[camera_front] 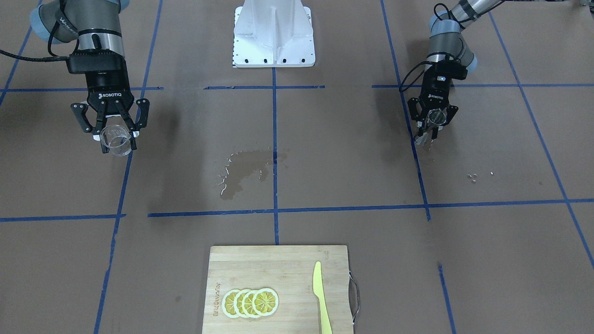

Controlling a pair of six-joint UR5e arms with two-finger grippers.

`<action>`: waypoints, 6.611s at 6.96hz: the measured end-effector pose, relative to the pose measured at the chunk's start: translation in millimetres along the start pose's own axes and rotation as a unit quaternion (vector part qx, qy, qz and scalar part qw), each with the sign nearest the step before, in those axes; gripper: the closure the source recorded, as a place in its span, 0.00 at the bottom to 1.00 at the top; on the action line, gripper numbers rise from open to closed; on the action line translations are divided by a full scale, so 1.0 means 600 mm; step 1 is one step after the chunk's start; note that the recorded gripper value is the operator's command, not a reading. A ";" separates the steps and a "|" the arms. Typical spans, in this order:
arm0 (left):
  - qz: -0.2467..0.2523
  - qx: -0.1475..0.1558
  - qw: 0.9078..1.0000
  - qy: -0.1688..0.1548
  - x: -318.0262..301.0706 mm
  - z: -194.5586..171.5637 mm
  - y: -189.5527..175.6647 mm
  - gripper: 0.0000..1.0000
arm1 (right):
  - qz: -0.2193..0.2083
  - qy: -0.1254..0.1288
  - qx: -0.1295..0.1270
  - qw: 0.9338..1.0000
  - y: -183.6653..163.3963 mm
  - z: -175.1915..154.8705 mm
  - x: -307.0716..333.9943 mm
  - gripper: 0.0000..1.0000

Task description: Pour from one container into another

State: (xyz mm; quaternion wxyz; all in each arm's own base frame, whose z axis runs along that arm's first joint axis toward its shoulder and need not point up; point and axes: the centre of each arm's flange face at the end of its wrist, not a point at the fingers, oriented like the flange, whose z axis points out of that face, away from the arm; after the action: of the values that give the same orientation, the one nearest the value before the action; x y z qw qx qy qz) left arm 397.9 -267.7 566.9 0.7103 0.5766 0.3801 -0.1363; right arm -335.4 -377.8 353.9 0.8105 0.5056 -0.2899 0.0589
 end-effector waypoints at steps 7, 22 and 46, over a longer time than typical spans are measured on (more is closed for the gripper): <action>0.048 -0.113 0.989 0.087 -0.064 -0.072 -0.042 0.13 | 0.003 -0.003 0.002 1.000 -0.010 0.000 -0.009 0.84; 0.066 -0.414 0.901 0.110 -0.481 0.039 -0.321 0.00 | 0.098 0.049 0.057 0.992 0.321 0.000 0.027 0.78; 0.051 -0.414 0.905 0.077 -0.490 0.068 -0.351 0.00 | 0.128 -0.048 -0.245 0.960 0.284 -0.131 0.209 0.00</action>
State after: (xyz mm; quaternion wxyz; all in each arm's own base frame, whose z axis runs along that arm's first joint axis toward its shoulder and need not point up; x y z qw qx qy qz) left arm 82.4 -440.1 623.3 0.8596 0.2577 0.4261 0.1149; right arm -266.0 -253.4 528.6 0.8803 0.2528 -0.3963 0.0646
